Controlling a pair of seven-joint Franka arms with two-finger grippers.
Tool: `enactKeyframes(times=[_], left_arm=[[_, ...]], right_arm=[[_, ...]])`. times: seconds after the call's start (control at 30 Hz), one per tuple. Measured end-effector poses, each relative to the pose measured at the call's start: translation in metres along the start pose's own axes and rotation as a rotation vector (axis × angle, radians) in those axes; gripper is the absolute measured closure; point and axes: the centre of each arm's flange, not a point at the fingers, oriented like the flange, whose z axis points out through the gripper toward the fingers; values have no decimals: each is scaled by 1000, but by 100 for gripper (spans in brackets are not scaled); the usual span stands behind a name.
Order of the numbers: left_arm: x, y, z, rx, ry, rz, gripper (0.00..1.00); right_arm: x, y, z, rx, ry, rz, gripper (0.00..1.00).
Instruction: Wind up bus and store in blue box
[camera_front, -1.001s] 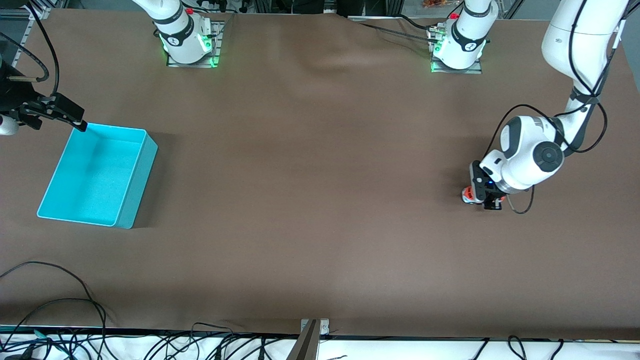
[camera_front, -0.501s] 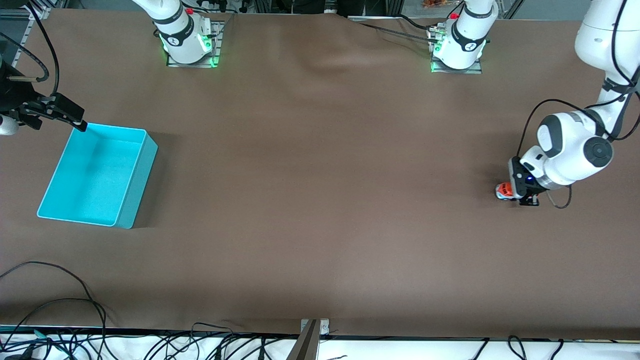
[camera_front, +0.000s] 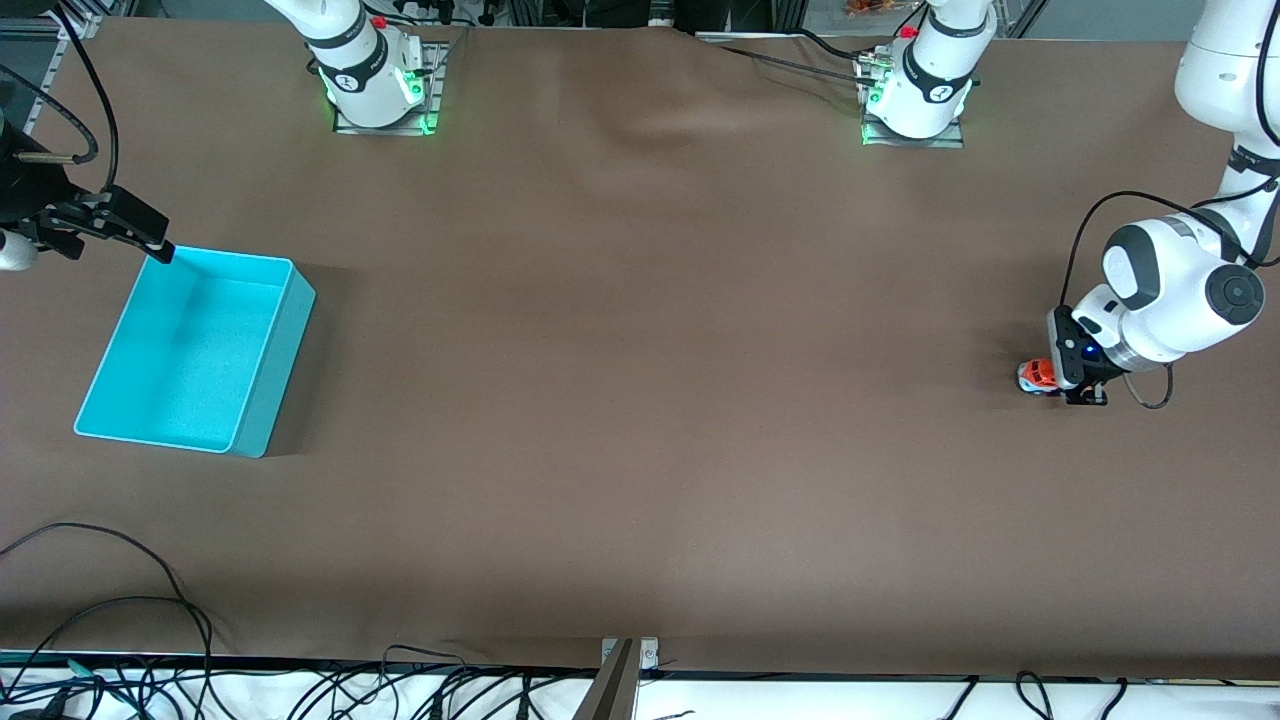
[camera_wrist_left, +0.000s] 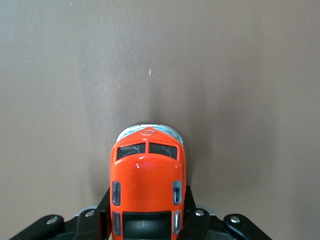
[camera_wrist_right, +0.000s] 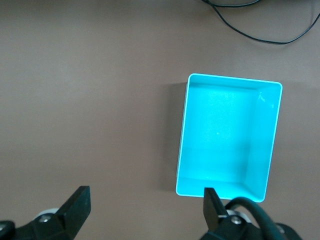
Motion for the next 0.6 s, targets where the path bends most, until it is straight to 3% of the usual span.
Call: enactKeyframes(times=[0.6], left_arm=[[-22, 2, 0, 5, -1, 14, 46]], right_arm=[[0, 0, 0, 0, 0, 0, 0]])
